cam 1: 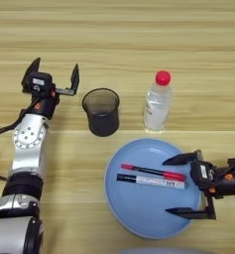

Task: Move the objects on the table

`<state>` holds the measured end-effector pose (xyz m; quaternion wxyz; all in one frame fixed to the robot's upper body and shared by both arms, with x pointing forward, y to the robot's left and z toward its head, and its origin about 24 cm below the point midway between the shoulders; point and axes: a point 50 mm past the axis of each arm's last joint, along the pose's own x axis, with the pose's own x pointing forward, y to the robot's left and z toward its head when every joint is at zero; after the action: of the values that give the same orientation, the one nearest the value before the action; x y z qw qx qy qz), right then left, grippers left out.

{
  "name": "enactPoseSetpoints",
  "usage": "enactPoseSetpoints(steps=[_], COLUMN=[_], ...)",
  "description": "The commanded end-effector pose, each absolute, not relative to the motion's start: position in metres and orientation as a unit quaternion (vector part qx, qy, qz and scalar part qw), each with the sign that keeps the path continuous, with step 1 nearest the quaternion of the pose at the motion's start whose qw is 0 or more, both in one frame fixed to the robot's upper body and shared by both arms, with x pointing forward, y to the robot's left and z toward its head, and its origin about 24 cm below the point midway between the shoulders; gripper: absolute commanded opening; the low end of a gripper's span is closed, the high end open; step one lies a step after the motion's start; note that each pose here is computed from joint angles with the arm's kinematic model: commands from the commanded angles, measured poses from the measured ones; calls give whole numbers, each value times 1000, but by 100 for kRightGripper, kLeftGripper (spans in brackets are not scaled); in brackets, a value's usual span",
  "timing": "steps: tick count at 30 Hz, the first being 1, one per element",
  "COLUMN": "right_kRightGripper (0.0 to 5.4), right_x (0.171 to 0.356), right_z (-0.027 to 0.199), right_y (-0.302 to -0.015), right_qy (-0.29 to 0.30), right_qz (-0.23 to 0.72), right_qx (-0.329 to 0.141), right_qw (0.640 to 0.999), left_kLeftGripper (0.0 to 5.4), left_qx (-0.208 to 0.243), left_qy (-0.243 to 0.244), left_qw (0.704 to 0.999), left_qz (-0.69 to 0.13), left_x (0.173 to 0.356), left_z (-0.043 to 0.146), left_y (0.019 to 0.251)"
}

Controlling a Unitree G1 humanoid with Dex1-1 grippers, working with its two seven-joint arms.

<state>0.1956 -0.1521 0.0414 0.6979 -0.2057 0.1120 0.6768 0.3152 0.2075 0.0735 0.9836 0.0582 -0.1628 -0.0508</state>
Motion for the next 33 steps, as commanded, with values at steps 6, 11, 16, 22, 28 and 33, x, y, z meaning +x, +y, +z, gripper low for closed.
enactPoseSetpoints(steps=[6, 11, 16, 22, 28, 33], right_kRightGripper=[537, 537, 537, 537, 537, 537], right_x=[199, 201, 202, 201, 202, 203], right_z=[39, 42, 43, 42, 49, 58], right_y=[-155, -153, -152, -149, -146, -143], right_qy=[131, 115, 111, 112, 80, 54], right_qz=[677, 678, 679, 678, 680, 679], right_qx=[-232, -234, -236, -250, -254, -250], right_qw=[686, 687, 687, 682, 684, 688], left_kLeftGripper=[540, 540, 540, 540, 540, 540], left_qx=[64, 64, 64, 64, 63, 63], left_qy=[-163, -163, -163, -163, -163, -163], left_qw=[983, 983, 983, 983, 983, 983], left_qz=[-51, -51, -51, -51, -50, -51], left_x=[317, 317, 317, 317, 317, 317], left_z=[76, 76, 76, 75, 75, 75], left_y=[208, 208, 209, 208, 208, 208])
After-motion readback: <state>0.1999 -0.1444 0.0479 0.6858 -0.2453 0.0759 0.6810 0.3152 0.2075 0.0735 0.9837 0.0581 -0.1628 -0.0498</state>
